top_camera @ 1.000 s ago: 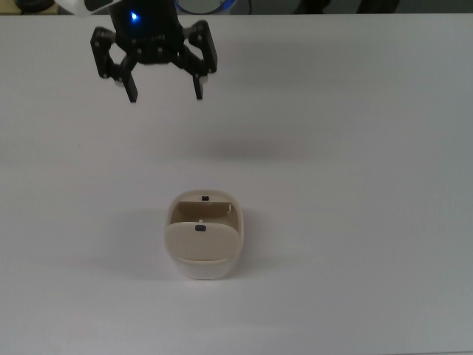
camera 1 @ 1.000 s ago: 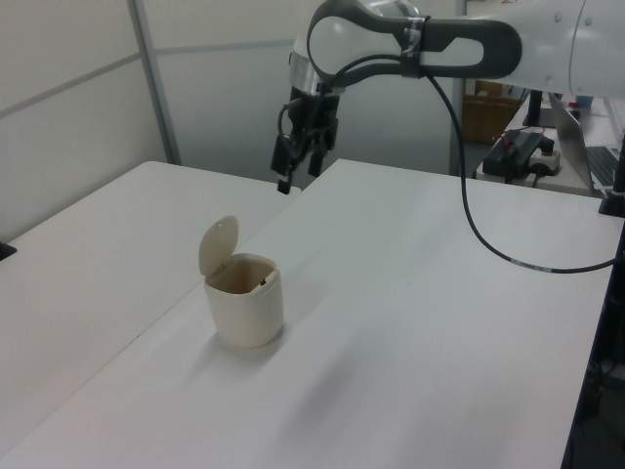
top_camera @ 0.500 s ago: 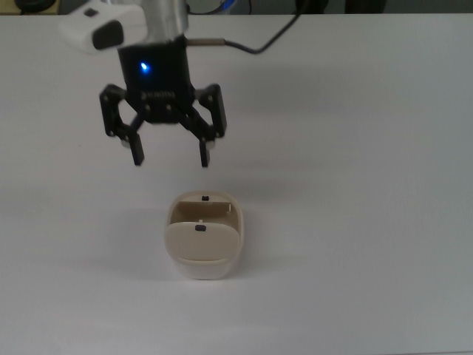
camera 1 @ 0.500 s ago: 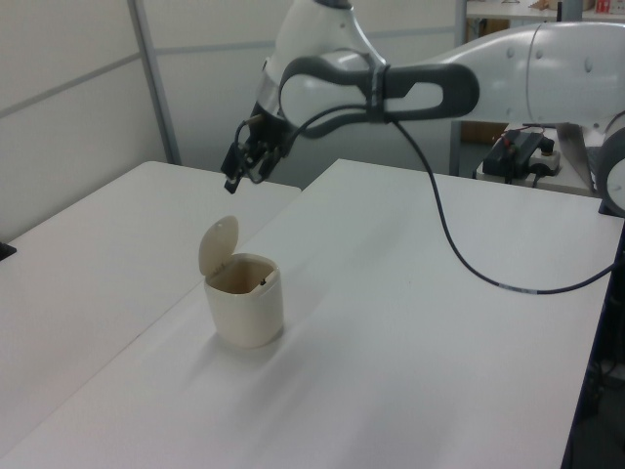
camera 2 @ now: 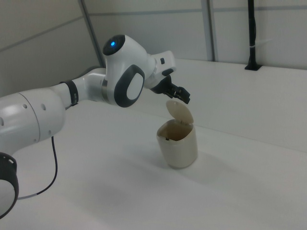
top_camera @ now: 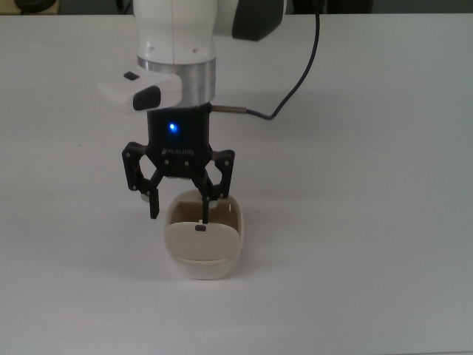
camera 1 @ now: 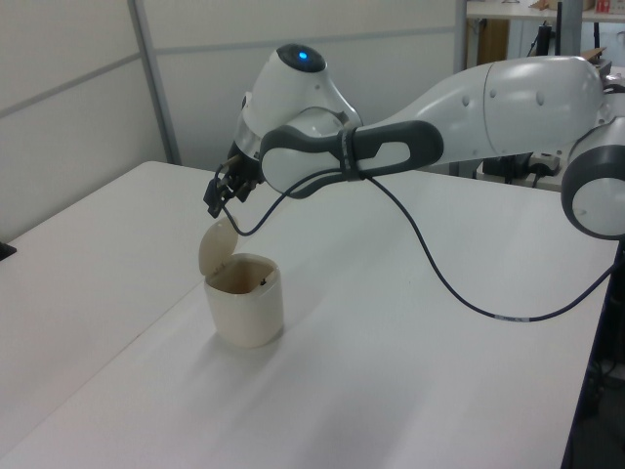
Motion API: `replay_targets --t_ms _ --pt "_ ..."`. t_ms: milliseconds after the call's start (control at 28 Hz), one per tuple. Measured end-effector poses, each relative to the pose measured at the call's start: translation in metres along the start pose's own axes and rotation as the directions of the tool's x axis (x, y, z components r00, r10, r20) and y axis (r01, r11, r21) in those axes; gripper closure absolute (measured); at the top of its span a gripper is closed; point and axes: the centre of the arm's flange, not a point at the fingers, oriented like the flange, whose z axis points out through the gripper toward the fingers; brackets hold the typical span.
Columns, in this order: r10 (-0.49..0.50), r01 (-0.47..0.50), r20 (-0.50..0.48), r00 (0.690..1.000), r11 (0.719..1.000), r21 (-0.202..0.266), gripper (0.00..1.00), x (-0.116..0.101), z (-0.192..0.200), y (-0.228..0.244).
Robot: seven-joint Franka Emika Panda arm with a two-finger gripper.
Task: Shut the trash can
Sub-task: 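Push the open lid over with the gripper fingertips, swinging it shut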
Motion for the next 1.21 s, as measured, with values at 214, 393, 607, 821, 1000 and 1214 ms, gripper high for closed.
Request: replay_targets --t_ms 214,393,607,821,1000,1214 --pt "-0.004 0.004 -0.037 0.999 1.000 -0.009 0.40 0.000 0.010 -0.002" --pt "-0.004 0.004 -0.038 0.999 1.000 -0.009 0.58 0.000 0.011 -0.002" --pt "-0.005 0.005 -0.034 0.999 1.000 -0.011 0.81 -0.002 0.014 -0.002" --pt "-0.019 0.019 -0.028 0.999 1.000 -0.020 0.99 -0.004 0.018 -0.002" --pt "-0.036 0.036 -0.011 0.999 0.999 -0.021 0.99 -0.010 0.027 -0.005" --pt "-0.086 0.087 0.077 0.993 0.996 -0.013 0.99 -0.028 0.043 -0.014"
